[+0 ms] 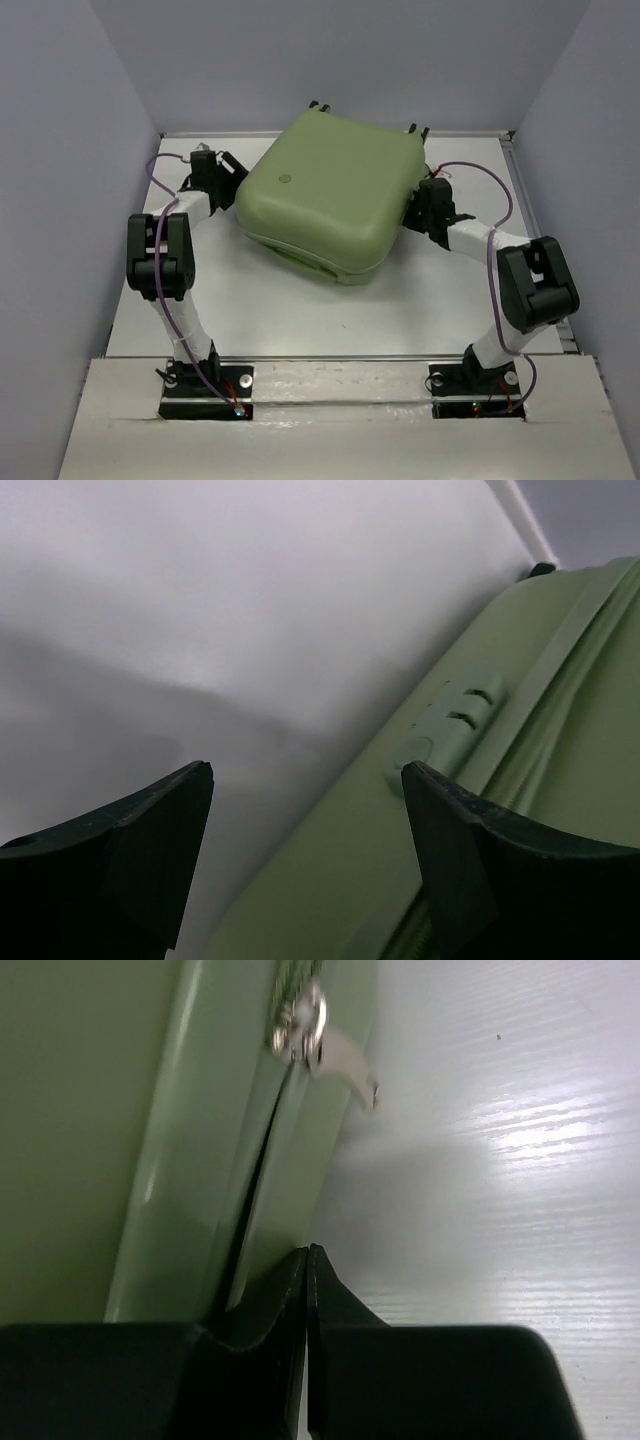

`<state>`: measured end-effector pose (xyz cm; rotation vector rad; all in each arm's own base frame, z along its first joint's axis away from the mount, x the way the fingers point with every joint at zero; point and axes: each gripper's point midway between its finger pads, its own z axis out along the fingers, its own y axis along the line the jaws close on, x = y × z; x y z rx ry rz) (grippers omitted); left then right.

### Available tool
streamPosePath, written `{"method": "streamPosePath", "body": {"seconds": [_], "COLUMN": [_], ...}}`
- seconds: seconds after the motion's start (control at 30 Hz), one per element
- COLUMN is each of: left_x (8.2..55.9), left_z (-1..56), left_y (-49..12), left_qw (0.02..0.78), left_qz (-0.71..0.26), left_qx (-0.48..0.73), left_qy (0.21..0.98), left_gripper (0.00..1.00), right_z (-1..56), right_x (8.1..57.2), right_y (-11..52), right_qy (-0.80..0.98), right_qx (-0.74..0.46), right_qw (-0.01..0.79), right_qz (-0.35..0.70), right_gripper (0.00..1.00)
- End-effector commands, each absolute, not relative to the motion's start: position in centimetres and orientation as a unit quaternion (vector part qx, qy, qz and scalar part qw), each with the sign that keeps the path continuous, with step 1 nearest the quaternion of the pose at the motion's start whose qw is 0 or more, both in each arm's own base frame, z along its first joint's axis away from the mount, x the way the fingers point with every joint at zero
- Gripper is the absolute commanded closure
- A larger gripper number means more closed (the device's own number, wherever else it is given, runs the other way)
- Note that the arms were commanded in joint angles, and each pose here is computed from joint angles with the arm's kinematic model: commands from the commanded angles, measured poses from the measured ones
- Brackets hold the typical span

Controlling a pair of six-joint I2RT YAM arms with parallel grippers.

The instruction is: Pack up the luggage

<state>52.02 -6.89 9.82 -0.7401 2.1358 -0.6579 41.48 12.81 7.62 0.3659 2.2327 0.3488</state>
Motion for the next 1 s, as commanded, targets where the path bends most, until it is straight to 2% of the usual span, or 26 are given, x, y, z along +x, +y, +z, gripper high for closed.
{"method": "streamPosePath", "body": {"seconds": [0.0, 0.1, 0.13, 0.2, 0.23, 0.27, 0.33, 0.37, 0.4, 0.43, 0.53, 0.6, 0.7, 0.83, 0.97], "left_x": [45.4, 42.7, 40.8, 39.0, 37.3, 36.7, 34.7, 34.1, 33.5, 32.3, 30.9, 30.5, 30.3, 30.8, 31.5], "left_z": [10.1, 11.2, 9.5, 10.4, 9.2, 10.4, 9.9, 11.1, 11.3, 10.8, 13.3, 14.4, 16.8, 21.5, 23.8], "left_y": [-13.8, -15.2, -15.0, -15.6, -15.5, -15.5, -16.1, -16.2, -16.4, -16.8, -16.2, -15.8, -14.6, -13.8, -12.8], "left_qw": [0.365, 0.386, 0.373, 0.388, 0.379, 0.396, 0.394, 0.405, 0.408, 0.403, 0.433, 0.448, 0.477, 0.521, 0.540], "left_qz": [-0.318, -0.342, -0.332, -0.339, -0.333, -0.337, -0.336, -0.347, -0.350, -0.352, -0.364, -0.364, -0.340, -0.325, -0.324], "left_qx": [-0.233, -0.225, -0.232, -0.222, -0.224, -0.221, -0.211, -0.209, -0.206, -0.200, -0.200, -0.197, -0.188, -0.170, -0.168], "left_qy": [0.843, 0.826, 0.835, 0.828, 0.834, 0.825, 0.829, 0.820, 0.818, 0.821, 0.800, 0.792, 0.788, 0.771, 0.759], "left_gripper": [0.13, 0.13, 0.13, 0.13, 0.13, 0.13, 0.13, 0.13, 0.13, 0.13, 0.12, 0.12, 0.10, 0.08, 0.07], "right_z": [15.5, 15.2, 16.2, 16.5, 16.2, 17.2, 16.3, 18.1, 18.4, 18.4, 18.4, 20.5, 22.5, 26.8, 31.9], "right_x": [44.1, 44.3, 44.3, 44.7, 45.0, 45.4, 45.7, 46.7, 47.1, 47.3, 48.2, 49.2, 49.9, 50.3, 48.9], "right_y": [21.9, 23.5, 24.7, 25.3, 25.5, 25.9, 26.2, 26.6, 26.9, 27.2, 28.4, 28.6, 27.2, 23.2, 19.9], "right_qy": [0.829, 0.829, 0.824, 0.823, 0.826, 0.821, 0.833, 0.824, 0.825, 0.828, 0.841, 0.834, 0.836, 0.823, 0.800], "right_qx": [0.015, -0.020, -0.041, -0.058, -0.062, -0.072, -0.076, -0.087, -0.091, -0.094, -0.099, -0.099, -0.086, -0.057, -0.052], "right_qw": [0.452, 0.432, 0.426, 0.420, 0.414, 0.417, 0.395, 0.407, 0.404, 0.391, 0.347, 0.364, 0.387, 0.434, 0.496], "right_qz": [0.328, 0.355, 0.372, 0.379, 0.378, 0.383, 0.381, 0.384, 0.386, 0.390, 0.402, 0.402, 0.381, 0.363, 0.332], "right_gripper": [0.93, 0.93, 0.93, 0.93, 0.93, 0.93, 0.87, 0.81, 0.81, 0.71, 0.50, 0.35, 0.29, 0.28, 0.25]}}
